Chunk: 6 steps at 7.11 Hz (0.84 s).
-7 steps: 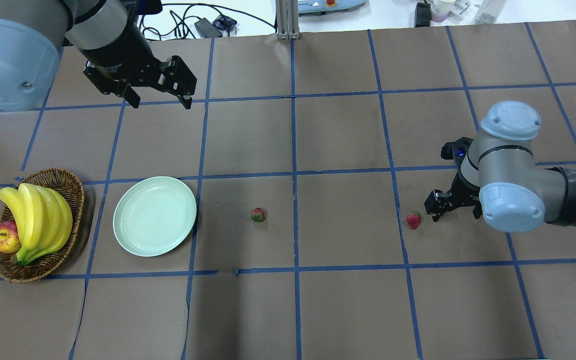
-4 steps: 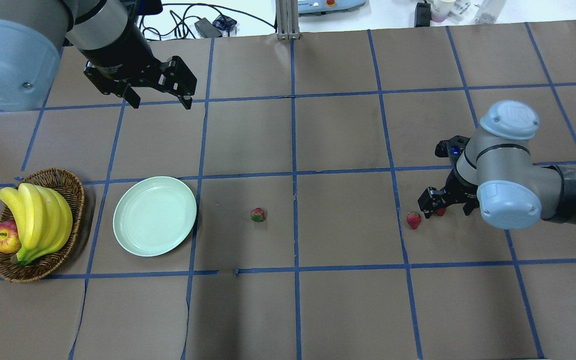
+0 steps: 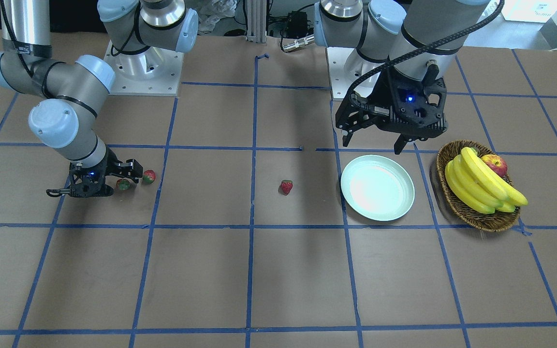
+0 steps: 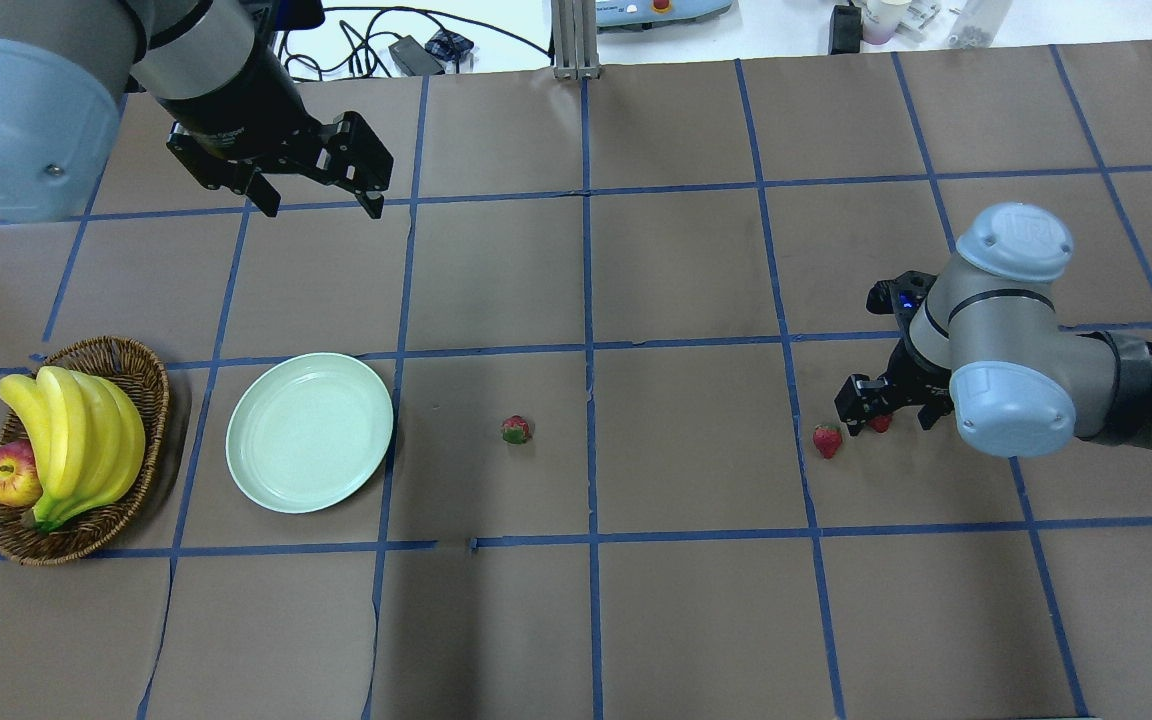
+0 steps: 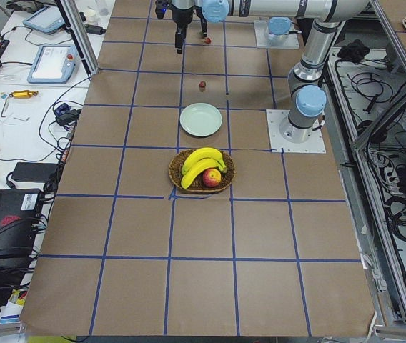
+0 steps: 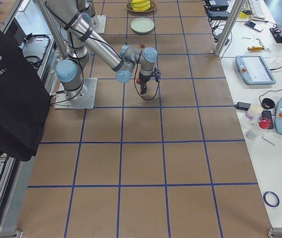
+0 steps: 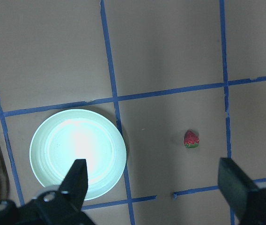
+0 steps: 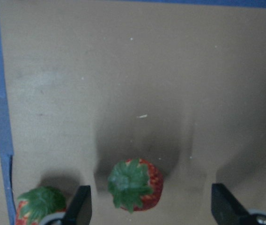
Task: Collect all strawberries into plate
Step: 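Move the right gripper back over the two remaining strawberries and lower, then close the right gripper on a strawberry and lift it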
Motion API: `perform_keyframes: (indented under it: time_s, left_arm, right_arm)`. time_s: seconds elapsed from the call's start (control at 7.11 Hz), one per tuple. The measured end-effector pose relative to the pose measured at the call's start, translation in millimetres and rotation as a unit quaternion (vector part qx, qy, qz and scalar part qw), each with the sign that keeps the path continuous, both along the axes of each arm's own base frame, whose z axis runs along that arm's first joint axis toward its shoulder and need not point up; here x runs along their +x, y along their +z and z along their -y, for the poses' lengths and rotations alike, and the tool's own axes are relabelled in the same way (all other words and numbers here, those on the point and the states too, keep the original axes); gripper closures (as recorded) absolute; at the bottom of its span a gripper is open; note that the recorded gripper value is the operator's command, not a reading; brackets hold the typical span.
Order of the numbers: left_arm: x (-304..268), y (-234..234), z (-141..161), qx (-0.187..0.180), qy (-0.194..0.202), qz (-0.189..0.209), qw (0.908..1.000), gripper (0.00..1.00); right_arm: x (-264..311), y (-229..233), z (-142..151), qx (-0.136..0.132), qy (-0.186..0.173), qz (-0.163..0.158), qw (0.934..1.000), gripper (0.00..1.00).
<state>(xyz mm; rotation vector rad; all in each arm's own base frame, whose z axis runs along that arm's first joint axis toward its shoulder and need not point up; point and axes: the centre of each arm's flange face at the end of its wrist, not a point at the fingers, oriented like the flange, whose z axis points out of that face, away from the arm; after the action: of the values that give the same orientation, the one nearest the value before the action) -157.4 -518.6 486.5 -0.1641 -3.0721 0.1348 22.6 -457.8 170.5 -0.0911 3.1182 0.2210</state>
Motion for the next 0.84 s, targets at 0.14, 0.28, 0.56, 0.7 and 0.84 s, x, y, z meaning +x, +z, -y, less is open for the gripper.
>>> perform_keyframes:
  time_s: [0.14, 0.28, 0.56, 0.7, 0.84]
  left_arm:
    - [0, 0, 0, 0.000, 0.000, 0.000, 1.0000, 0.00]
    - [0, 0, 0, 0.000, 0.000, 0.000, 1.0000, 0.00]
    - [0, 0, 0, 0.000, 0.000, 0.000, 1.0000, 0.00]
    - [0, 0, 0, 0.000, 0.000, 0.000, 1.0000, 0.00]
    - [0, 0, 0, 0.000, 0.000, 0.000, 1.0000, 0.00]
  right_arm:
    - [0, 0, 0, 0.001, 0.000, 0.000, 1.0000, 0.89]
    - [0, 0, 1, 0.000, -0.002, -0.001, 1.0000, 0.90]
    - [0, 2, 2, -0.003, -0.004, -0.001, 1.0000, 0.90]
    - [0, 6, 5, -0.008, -0.005, -0.002, 1.0000, 0.90]
    - [0, 12, 10, -0.014, -0.007, -0.005, 0.9999, 0.90]
